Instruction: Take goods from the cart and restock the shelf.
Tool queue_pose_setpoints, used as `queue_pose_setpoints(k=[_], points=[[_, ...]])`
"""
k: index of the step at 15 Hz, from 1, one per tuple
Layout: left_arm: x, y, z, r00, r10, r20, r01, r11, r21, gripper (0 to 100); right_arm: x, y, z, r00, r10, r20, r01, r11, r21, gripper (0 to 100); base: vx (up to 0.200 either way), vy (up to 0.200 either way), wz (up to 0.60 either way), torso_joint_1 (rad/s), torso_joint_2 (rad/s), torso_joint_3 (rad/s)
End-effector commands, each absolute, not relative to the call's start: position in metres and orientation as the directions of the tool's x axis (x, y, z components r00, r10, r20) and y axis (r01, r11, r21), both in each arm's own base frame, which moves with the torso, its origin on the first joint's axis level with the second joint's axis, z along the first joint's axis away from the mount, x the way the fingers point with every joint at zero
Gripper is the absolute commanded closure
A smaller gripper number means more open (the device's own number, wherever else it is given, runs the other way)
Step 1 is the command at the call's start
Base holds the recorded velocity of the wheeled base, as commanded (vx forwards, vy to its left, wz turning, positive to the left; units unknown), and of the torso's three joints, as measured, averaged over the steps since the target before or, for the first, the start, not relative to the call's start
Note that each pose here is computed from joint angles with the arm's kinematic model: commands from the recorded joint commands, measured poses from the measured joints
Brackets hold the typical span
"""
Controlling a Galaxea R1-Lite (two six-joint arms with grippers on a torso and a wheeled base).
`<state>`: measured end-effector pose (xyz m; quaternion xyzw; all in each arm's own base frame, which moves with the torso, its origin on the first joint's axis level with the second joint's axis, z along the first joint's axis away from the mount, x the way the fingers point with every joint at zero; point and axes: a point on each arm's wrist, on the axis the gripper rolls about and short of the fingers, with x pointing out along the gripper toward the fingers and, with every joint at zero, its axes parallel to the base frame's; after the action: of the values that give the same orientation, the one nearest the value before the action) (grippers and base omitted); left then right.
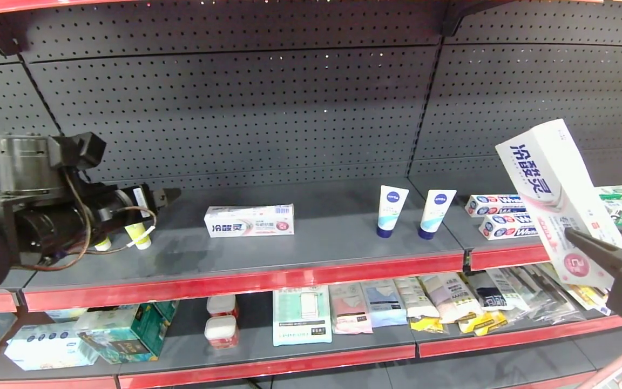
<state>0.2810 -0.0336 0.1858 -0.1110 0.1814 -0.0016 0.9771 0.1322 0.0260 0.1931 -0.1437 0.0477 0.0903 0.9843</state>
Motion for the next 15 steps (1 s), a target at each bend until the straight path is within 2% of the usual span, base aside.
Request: queue_pose_setpoints(k=[1, 5, 7, 11, 15], points=[[0.31, -0.052, 0.176, 0.922, -0.084, -0.379, 0.0, 0.977, -0.215, 0, 0.13, 0.026, 0.193, 0.978, 0.17, -0.118, -0.196, 0.94, -0.279, 100, 0.0, 0.0, 0.0, 0.0, 0.0, 0.0], [0.344, -0.07, 0.167, 0.912, -0.112, -0.394, 0.025, 0.976, -0.218, 0, 0.129, 0.026, 0.189, 0.977, 0.169, -0.128, -0.2, 0.938, -0.283, 100, 0.0, 0.0, 0.0, 0.0, 0.0, 0.0], [0.36, -0.084, 0.162, 0.902, -0.132, -0.411, 0.025, 0.966, -0.256, 0, 0.126, 0.025, 0.185, 0.976, 0.169, -0.138, -0.202, 0.937, -0.283, 100, 0.0, 0.0, 0.0, 0.0, 0.0, 0.0], [0.381, -0.101, 0.161, 0.89, -0.153, -0.429, 0.036, 0.963, -0.269, 0, 0.122, 0.025, 0.181, 0.975, 0.17, -0.145, -0.206, 0.937, -0.283, 100, 0.0, 0.0, 0.0, 0.0, 0.0, 0.0], [0.403, -0.114, 0.145, 0.885, -0.15, -0.44, 0.036, 0.966, -0.257, 0, 0.121, 0.025, 0.175, 0.971, 0.171, -0.166, -0.213, 0.935, -0.282, 100, 0.0, 0.0, 0.0, 0.0, 0.0, 0.0]])
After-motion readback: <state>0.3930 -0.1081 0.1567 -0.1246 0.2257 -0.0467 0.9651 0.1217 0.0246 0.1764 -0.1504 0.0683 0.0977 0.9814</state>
